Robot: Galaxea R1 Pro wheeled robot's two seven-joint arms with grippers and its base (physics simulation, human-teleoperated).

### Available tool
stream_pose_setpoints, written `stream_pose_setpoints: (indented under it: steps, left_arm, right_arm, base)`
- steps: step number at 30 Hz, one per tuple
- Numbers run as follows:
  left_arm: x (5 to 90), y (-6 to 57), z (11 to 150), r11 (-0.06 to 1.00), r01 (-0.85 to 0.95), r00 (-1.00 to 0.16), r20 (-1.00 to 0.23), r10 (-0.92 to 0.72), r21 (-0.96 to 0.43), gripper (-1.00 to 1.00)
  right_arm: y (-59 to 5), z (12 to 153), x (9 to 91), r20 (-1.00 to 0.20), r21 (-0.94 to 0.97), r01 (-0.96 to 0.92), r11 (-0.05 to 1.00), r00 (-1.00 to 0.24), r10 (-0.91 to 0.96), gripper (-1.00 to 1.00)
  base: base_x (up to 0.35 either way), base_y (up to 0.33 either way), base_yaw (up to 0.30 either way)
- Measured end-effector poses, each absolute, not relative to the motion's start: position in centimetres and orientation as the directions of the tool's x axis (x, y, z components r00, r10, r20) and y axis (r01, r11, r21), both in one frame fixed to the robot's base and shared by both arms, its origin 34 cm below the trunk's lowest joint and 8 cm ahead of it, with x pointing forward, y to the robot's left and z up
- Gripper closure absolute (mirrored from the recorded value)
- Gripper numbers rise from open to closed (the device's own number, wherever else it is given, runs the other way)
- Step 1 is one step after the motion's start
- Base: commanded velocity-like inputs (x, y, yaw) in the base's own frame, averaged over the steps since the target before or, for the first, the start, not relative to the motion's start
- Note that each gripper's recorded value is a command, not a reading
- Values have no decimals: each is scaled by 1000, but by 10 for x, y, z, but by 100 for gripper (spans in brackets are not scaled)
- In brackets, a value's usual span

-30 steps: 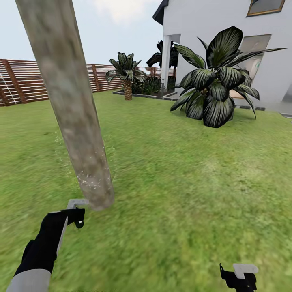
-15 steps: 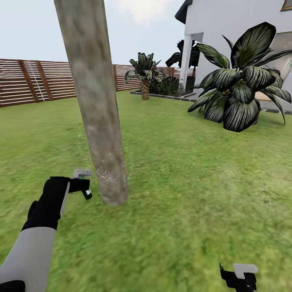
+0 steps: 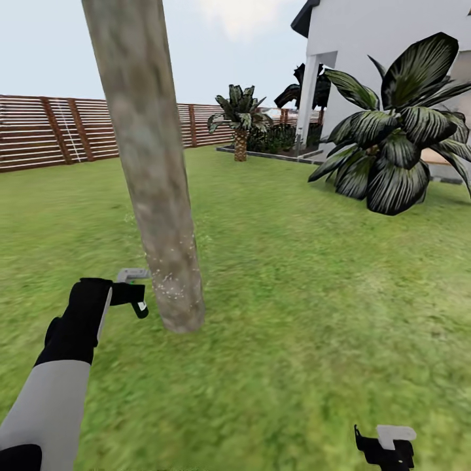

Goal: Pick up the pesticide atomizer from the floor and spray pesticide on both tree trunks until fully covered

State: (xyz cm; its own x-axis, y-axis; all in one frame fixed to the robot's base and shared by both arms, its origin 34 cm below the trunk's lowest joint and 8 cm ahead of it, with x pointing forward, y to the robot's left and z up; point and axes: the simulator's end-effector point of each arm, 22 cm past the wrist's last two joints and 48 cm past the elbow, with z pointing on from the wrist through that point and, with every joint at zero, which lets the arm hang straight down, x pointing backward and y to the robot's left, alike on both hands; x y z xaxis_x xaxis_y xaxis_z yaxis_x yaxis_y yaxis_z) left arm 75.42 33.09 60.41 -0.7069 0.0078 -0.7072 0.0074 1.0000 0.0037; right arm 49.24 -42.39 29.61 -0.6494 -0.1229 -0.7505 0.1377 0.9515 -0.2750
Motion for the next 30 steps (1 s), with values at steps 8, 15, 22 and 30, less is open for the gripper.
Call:
stream_pose_setpoints:
  steps: [8,15,22,30]
  left_arm:
    - [753,331,602,1000,9,-710,-705,10,6,100]
    - [752,331,600,1000,9,-711,-703,13,9,100]
    - [752,331,600,1000,10,-712,-702,13,9,100]
    - [752,331,599,1000,9,-712,-702,14,11,100]
  right_arm:
    - [-424,296,493,-751,-275,138,951,-649,-123,-100]
    - [-424,296,492,-750,-276,136,952,-649,-124,-100]
    - [-424,296,492,-750,-276,136,952,-649,-124,-100]
    - [-424,296,492,-750,-275,137,952,-649,-123,-100]
  base:
    - [196,-131,200]
    - [62,-26,4]
    - [164,-204,62]
    - [-35,-273,186]
